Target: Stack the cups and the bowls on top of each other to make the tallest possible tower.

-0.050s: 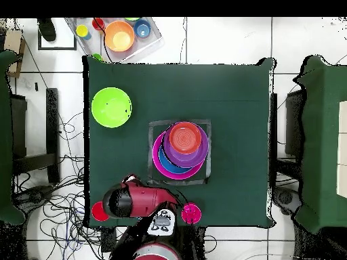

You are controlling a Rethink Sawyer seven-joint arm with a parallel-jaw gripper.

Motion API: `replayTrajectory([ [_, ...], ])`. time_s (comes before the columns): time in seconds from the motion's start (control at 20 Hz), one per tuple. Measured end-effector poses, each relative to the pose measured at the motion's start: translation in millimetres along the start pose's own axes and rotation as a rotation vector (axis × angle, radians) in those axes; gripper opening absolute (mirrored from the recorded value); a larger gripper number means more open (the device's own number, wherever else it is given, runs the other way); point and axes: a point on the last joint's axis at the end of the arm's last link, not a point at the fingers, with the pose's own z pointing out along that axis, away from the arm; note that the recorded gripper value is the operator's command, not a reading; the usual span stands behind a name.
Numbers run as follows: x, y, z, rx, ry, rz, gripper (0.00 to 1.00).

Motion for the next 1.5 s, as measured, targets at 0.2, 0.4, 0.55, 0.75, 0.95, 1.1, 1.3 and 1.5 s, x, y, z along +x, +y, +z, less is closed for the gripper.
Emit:
replayTrajectory([
  [0.2, 0.2, -5.9, 7.9, 0.011, 0.0, -0.001, 1.0],
  [0.4, 1.0, -11.0, 16.0, 0.018, -0.003, -0.002, 1.0],
  [0.55, 2.9, -14.3, 20.6, 0.027, -0.002, -0.004, 1.0],
  [0.75, 6.9, -17.2, 24.3, 0.039, -0.001, -0.011, 1.0],
  [0.95, 10.2, -18.8, 24.9, 0.047, -0.007, -0.021, 1.0],
  [1.1, 14.1, -17.8, 23.2, 0.048, -0.015, -0.034, 1.0],
  [1.3, 18.5, -12.7, 17.7, 0.038, -0.026, -0.05, 1.0],
  [1.5, 19.1, -5.7, 8.4, 0.019, -0.041, -0.059, 1.0],
])
